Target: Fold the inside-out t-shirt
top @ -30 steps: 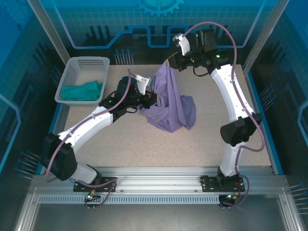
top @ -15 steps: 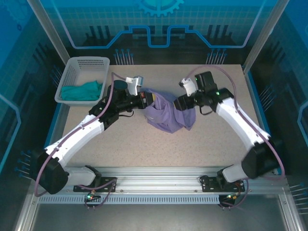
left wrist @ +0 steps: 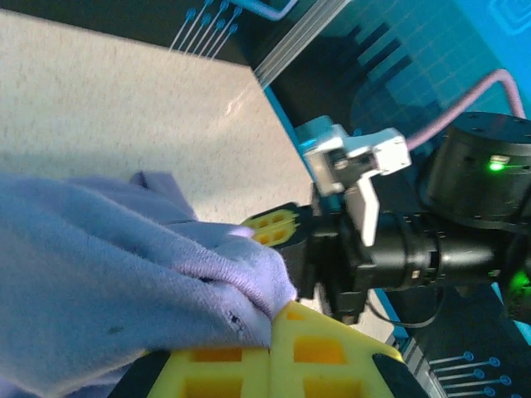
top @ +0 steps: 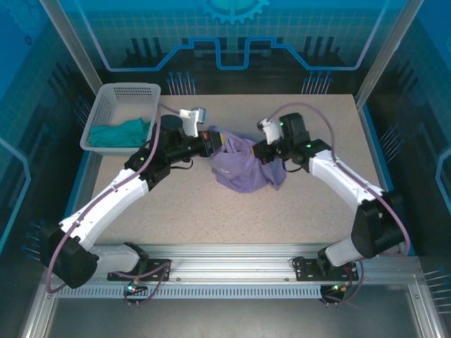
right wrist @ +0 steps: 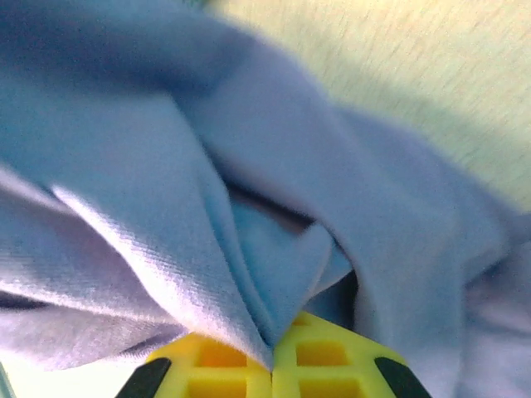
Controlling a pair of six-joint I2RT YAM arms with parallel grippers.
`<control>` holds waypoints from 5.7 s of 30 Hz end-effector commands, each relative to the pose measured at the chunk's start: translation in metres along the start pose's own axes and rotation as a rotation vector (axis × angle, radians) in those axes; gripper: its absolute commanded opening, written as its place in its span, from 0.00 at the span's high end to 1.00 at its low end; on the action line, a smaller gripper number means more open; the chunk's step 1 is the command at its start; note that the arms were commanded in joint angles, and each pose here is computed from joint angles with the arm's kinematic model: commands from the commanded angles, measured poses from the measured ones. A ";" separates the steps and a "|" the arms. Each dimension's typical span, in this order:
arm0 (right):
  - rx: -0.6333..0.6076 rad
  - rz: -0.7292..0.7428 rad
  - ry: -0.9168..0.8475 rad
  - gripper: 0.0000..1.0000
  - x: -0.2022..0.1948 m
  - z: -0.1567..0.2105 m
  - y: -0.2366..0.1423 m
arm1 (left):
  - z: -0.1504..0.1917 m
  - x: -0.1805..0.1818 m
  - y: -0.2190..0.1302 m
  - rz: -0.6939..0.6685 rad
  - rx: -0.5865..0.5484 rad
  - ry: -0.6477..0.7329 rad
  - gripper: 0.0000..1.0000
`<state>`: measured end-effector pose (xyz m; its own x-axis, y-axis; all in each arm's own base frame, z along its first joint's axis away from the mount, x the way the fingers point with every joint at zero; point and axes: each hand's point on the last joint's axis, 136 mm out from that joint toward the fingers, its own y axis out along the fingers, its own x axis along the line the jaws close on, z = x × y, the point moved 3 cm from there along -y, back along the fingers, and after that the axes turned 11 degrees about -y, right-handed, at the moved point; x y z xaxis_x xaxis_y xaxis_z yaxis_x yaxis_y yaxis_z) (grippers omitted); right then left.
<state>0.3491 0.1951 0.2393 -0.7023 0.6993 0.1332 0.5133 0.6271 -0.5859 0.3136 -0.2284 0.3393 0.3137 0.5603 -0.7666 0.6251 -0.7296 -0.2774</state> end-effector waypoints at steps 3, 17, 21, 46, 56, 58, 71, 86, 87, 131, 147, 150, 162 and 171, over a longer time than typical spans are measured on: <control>-0.372 0.153 -0.229 0.98 0.011 -0.122 -0.139 | -0.072 -0.107 -0.073 0.253 -0.307 0.213 1.00; -0.136 0.313 -0.111 0.94 -0.037 -0.059 -0.101 | -0.055 -0.072 -0.024 0.252 -0.263 0.241 1.00; 0.016 0.310 -0.093 0.95 -0.033 -0.017 -0.063 | -0.039 -0.051 -0.008 0.215 -0.190 0.242 1.00; -0.225 -0.065 -0.521 0.47 0.064 -0.064 -0.039 | 0.003 -0.043 -0.021 0.241 -0.019 0.347 1.00; -0.172 -0.157 -0.500 0.78 0.070 -0.046 -0.021 | -0.007 -0.031 -0.022 0.138 -0.079 0.334 1.00; -0.171 -0.161 -0.450 0.90 0.065 -0.044 -0.029 | -0.015 -0.016 -0.022 0.038 -0.131 0.322 1.00; -0.141 -0.499 -0.040 1.00 0.089 -0.032 -0.038 | -0.011 0.068 -0.014 -0.400 -0.145 0.287 1.00; -0.107 -0.480 0.135 1.00 0.080 -0.028 -0.019 | 0.056 0.040 -0.037 -0.108 -0.006 0.201 0.36; -0.101 -0.481 0.136 1.00 0.079 -0.028 -0.016 | 0.060 0.035 -0.034 -0.057 0.010 0.206 0.36; -0.043 -0.530 0.132 0.96 0.074 -0.030 -0.018 | 0.078 0.045 0.044 0.036 0.218 0.306 0.94; 0.078 -0.033 -0.013 0.72 0.030 -0.025 -0.005 | 0.051 0.009 0.011 0.172 0.039 0.193 1.00; 0.062 0.041 -0.054 0.67 0.024 -0.025 -0.015 | 0.047 0.008 0.009 0.169 0.021 0.196 1.00; -0.250 -0.224 -0.225 0.44 0.099 -0.008 -0.039 | 0.032 -0.001 -0.002 0.151 -0.038 0.187 1.00; -0.127 -0.153 -0.215 0.92 0.104 0.040 0.005 | 0.006 -0.009 -0.013 0.126 -0.117 0.101 1.00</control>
<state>0.2626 0.2654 0.2291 -0.8777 0.4740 0.0701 0.3923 0.7948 -0.4630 0.2928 -0.2404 0.3044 0.4682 0.5285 -0.7081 0.5845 -0.7862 -0.2003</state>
